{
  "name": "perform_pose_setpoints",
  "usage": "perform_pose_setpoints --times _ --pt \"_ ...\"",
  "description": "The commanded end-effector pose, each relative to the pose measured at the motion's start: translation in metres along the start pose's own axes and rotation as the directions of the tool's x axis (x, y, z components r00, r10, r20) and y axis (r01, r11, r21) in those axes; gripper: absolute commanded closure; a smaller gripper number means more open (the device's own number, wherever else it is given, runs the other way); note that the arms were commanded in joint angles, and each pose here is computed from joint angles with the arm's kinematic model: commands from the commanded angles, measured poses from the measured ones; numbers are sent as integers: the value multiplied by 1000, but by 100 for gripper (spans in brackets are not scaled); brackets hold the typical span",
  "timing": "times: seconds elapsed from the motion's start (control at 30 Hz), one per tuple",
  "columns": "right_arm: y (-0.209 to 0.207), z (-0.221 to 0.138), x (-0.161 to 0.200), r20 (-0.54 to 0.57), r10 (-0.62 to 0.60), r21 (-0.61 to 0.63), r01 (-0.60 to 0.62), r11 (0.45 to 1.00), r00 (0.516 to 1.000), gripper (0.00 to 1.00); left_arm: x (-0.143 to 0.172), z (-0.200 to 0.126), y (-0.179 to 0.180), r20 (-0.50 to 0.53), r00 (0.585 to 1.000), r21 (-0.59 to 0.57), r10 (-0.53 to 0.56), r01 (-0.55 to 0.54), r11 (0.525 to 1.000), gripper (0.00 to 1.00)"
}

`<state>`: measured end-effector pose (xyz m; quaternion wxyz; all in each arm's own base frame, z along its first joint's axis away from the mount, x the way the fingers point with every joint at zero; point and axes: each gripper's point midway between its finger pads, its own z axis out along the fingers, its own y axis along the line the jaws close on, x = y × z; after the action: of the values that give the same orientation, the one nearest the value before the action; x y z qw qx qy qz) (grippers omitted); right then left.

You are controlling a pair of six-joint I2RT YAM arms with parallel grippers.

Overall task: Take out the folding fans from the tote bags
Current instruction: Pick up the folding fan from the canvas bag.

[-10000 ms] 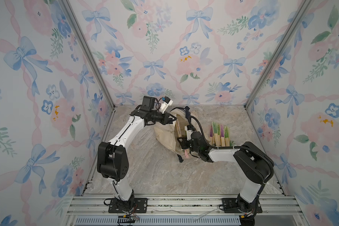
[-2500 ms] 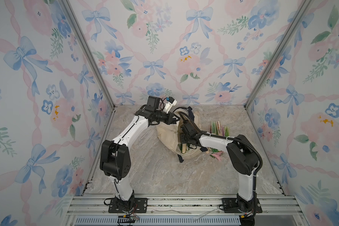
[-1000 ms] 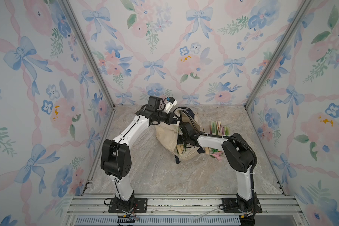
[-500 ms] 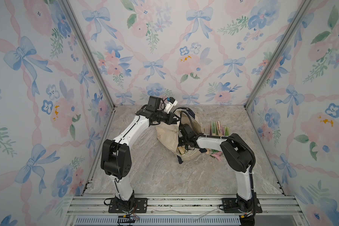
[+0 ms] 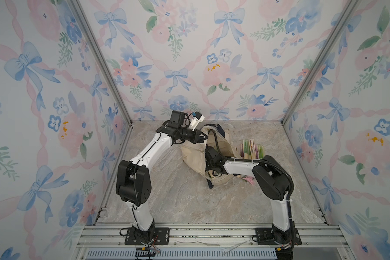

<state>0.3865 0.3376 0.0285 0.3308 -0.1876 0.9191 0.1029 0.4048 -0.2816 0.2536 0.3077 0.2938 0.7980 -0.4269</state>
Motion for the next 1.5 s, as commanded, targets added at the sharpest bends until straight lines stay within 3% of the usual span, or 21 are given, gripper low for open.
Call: perform_pose_setpoints --times 0.0,0.33,0.5,0.9,1.2,1.47 --pt "5 -14 1 30 -16 -41 18 999 999 80 -10 2 -16 24 998 60 54 -55 997 100" --pt "20 -60 -29 315 97 -281 -5 960 944 82 -8 2 -13 21 998 60 52 -53 997 100" --pt "22 -81 -32 386 128 -347 15 938 914 82 -9 -1 -9 27 998 47 51 -52 998 100" --pt "7 -106 -5 414 119 -329 27 944 903 83 -22 -19 1 65 997 25 38 -39 999 100" --pt "-5 -155 11 475 75 -309 87 947 877 85 -22 -22 8 77 997 25 21 -23 999 100" --pt "-18 -212 -4 552 -4 -232 158 960 834 85 -18 -13 11 66 998 33 3 -5 999 100"
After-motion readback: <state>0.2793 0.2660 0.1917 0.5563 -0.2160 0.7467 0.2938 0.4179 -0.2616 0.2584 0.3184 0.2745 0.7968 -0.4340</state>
